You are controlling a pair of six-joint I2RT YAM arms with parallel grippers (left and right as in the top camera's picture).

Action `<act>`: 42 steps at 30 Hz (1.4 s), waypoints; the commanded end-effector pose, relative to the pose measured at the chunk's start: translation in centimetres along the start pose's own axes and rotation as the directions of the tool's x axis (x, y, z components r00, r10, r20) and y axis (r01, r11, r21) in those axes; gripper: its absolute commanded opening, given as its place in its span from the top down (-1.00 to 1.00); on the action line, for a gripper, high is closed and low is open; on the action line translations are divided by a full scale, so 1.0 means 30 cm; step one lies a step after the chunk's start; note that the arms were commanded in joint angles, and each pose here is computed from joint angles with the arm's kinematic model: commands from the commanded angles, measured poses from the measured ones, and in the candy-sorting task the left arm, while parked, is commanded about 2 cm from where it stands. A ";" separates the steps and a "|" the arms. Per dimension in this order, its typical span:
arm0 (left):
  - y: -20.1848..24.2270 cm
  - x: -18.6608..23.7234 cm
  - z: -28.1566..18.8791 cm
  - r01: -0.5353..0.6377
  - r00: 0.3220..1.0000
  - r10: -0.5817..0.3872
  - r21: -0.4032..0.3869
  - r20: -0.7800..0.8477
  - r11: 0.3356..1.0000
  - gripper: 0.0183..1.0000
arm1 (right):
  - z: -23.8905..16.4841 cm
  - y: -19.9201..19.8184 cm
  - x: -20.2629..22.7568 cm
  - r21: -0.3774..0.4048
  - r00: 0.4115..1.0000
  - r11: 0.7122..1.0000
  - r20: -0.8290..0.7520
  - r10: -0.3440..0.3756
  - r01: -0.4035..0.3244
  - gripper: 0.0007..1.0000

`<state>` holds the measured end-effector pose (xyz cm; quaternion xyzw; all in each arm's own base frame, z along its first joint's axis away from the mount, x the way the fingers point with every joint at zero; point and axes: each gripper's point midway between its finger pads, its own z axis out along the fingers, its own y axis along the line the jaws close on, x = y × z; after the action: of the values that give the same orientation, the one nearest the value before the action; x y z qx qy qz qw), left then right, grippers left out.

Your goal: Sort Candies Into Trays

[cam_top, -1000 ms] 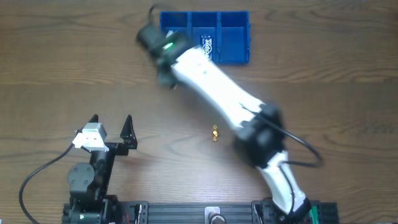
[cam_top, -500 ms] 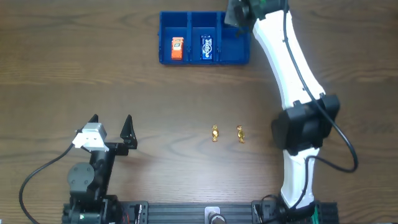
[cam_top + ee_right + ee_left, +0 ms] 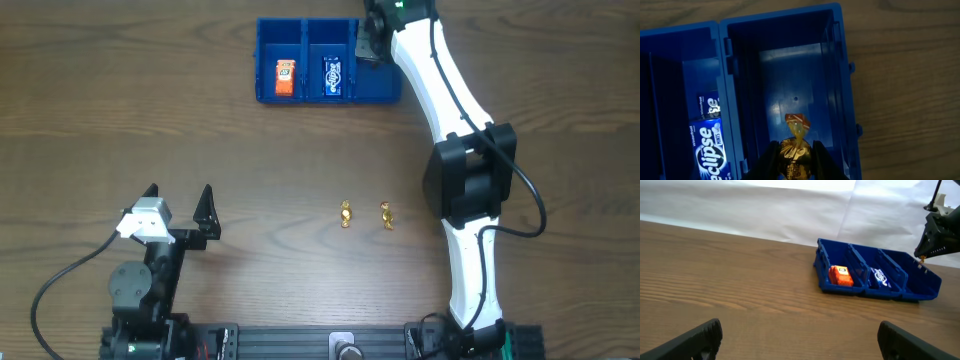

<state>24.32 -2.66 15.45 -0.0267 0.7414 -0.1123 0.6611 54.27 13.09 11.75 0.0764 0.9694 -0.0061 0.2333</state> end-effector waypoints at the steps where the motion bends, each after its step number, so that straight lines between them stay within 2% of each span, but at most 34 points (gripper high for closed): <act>1: 0.003 0.054 0.003 -0.006 0.999 0.006 0.005 -0.049 1.000 -0.99 | 0.017 0.011 0.019 0.006 1.000 1.000 -0.015 -0.025 0.025 0.67; 3: 0.003 0.054 0.003 -0.006 0.999 0.006 0.005 -0.049 1.000 -1.00 | 0.017 0.014 0.021 0.005 1.000 1.000 -0.015 -0.028 0.028 0.59; 4: 0.003 0.054 0.003 -0.006 0.999 0.006 0.005 -0.049 1.000 -1.00 | 0.016 0.016 0.021 0.004 0.999 0.999 -0.014 -0.032 0.032 0.44; 6: 0.003 0.054 0.003 -0.006 0.999 0.006 0.005 -0.049 1.000 -1.00 | 0.011 0.022 0.024 0.002 0.999 0.999 -0.015 -0.046 0.046 -0.50; 9: 0.003 0.054 0.003 -0.006 0.999 0.006 0.005 -0.049 1.000 -1.00 | -0.028 0.040 0.016 -0.009 0.998 0.997 0.002 -0.071 0.071 -0.94; 10: 0.003 0.054 0.003 -0.006 0.999 0.006 0.005 -0.049 1.000 -1.00 | -0.047 0.045 0.009 -0.014 0.997 0.997 0.013 -0.071 0.071 -1.00; 16: 0.003 0.054 0.003 -0.006 0.999 0.006 0.005 -0.049 1.000 -1.00 | -0.260 0.059 -0.020 -0.061 0.995 0.996 0.073 -0.068 0.073 -1.00; 21: 0.003 0.054 0.003 -0.006 0.999 0.006 0.005 -0.049 1.000 -1.00 | -0.391 0.103 0.122 -0.090 0.993 0.989 0.016 -0.120 0.121 -1.00; 23: 0.003 0.054 0.003 -0.006 0.999 0.006 0.005 -0.049 1.000 -0.99 | -0.392 0.111 0.220 -0.099 0.988 0.984 -0.032 -0.152 0.148 -1.00; 26: 0.003 0.054 0.003 -0.006 0.999 0.006 0.005 -0.049 1.000 -1.00 | -0.362 0.118 0.414 -0.124 0.981 0.984 -0.129 -0.143 0.127 -1.00; 29: 0.003 0.054 0.003 -0.006 0.999 0.006 0.005 -0.049 1.000 -1.00 | -0.324 0.134 0.618 -0.148 0.961 0.980 -0.220 -0.165 0.134 -1.00; 33: 0.003 0.054 0.003 -0.006 0.999 0.006 0.005 -0.049 1.000 -1.00 | -0.266 0.112 0.844 -0.091 0.926 0.988 -0.347 -0.150 0.126 -1.00; 37: 0.003 0.054 0.003 -0.006 0.999 0.006 0.005 -0.049 1.000 -1.00 | -0.230 0.097 0.971 -0.093 0.893 0.984 -0.415 -0.176 0.150 -1.00; 42: 0.003 0.054 0.003 -0.006 0.999 0.006 0.005 -0.049 1.000 -1.00 | -0.191 0.042 1.062 -0.043 0.874 0.989 -0.463 -0.144 0.140 -1.00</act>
<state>24.32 -2.66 15.45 -0.0267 0.7414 -0.1123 0.6611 24.56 19.63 2.96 -0.0221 0.9998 -0.0015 -0.0031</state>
